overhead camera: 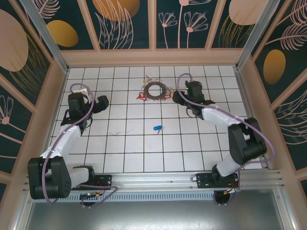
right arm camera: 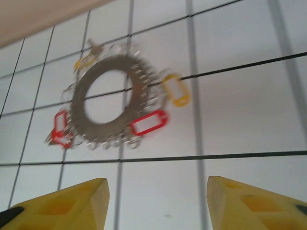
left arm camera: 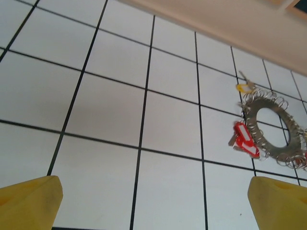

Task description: Put the keys on the keyring

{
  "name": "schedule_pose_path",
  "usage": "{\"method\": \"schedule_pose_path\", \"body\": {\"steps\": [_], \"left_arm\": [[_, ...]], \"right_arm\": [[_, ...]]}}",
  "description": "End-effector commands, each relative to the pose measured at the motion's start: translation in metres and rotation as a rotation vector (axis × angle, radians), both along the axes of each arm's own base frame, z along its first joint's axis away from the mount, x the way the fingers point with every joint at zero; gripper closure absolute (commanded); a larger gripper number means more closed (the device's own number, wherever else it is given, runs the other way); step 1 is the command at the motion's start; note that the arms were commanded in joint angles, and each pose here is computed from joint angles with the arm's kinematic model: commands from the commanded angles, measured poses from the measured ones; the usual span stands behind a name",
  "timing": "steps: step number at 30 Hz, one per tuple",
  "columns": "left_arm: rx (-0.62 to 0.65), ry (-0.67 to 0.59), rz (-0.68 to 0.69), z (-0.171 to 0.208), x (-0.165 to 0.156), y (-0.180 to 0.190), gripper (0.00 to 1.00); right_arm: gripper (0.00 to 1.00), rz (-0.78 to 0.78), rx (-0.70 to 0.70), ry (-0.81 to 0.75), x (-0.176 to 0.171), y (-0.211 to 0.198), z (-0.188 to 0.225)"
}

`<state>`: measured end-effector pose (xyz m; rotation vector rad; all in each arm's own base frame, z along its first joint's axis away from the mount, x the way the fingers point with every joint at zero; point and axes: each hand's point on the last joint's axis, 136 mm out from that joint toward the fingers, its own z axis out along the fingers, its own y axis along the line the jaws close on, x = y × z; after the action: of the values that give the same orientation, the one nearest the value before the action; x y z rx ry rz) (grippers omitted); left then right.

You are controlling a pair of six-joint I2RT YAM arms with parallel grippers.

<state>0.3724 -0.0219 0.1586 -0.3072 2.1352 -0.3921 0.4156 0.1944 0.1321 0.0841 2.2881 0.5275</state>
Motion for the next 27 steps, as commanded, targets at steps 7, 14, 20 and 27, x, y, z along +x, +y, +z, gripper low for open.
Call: {"method": "schedule_pose_path", "body": {"steps": [7, 14, 20, 27], "left_arm": [[-0.064, 0.08, -0.017, -0.009, 0.004, -0.009, 0.01], [-0.051, 0.098, 0.01, -0.013, 0.003, -0.004, 0.01], [-0.065, 0.111, 0.002, -0.016, 0.005, -0.006, 0.01], [-0.069, 0.149, 0.0, -0.025, 0.006, -0.007, 0.01]], "right_arm": [[0.54, 0.117, -0.036, 0.181, 0.036, 0.086, -0.045], [0.61, 0.156, -0.069, 0.234, 0.046, 0.116, -0.066], [0.68, 0.171, -0.077, 0.252, 0.051, 0.124, -0.076], [0.7, 0.159, -0.104, 0.28, 0.058, 0.125, -0.091]]}}
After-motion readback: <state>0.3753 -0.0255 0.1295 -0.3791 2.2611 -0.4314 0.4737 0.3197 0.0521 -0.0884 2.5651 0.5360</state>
